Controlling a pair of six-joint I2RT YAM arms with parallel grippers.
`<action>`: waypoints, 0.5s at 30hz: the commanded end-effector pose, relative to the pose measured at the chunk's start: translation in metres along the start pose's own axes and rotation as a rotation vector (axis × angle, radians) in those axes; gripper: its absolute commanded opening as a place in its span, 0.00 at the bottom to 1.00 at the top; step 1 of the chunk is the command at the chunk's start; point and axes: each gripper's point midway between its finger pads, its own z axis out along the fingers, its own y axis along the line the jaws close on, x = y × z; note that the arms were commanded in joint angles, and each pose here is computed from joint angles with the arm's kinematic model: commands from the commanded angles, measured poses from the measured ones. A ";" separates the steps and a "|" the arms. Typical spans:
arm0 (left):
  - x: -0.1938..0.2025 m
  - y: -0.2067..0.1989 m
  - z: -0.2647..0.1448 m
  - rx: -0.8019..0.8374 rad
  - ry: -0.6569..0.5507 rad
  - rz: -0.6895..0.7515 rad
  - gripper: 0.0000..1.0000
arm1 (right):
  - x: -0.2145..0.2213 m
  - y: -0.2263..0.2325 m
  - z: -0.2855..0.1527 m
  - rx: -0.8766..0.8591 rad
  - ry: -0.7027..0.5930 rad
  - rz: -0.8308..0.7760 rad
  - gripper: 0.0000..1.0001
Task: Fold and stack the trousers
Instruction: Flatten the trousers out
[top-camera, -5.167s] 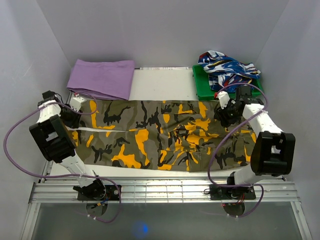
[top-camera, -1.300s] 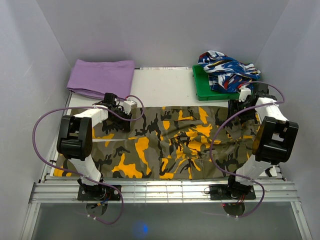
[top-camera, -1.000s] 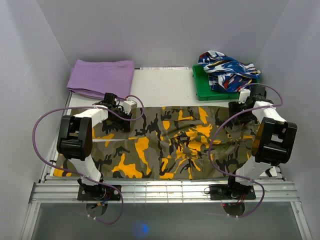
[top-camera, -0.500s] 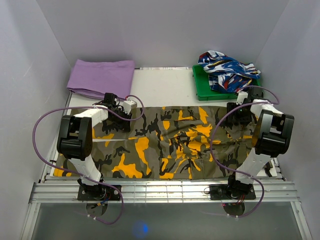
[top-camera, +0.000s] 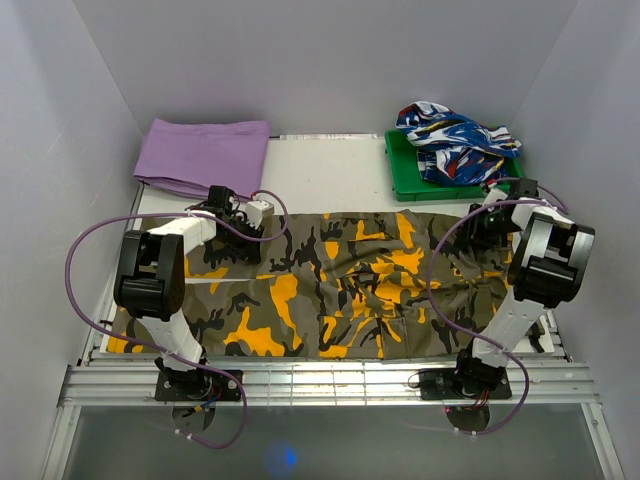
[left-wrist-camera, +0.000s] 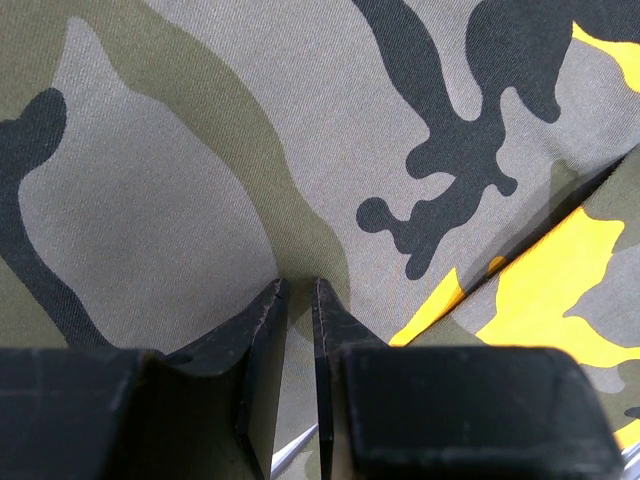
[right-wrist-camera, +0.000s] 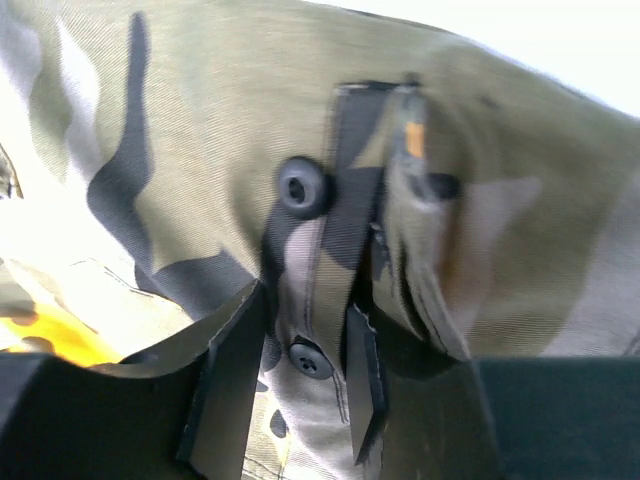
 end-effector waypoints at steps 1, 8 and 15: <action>0.039 -0.007 0.017 0.031 0.125 -0.047 0.28 | -0.001 0.004 -0.005 -0.057 0.004 0.111 0.41; 0.039 -0.008 0.017 0.035 0.121 -0.046 0.28 | -0.036 0.007 -0.048 0.047 -0.139 -0.009 0.61; 0.039 -0.006 0.018 0.032 0.123 -0.050 0.28 | -0.067 0.043 -0.101 0.037 -0.209 -0.163 0.68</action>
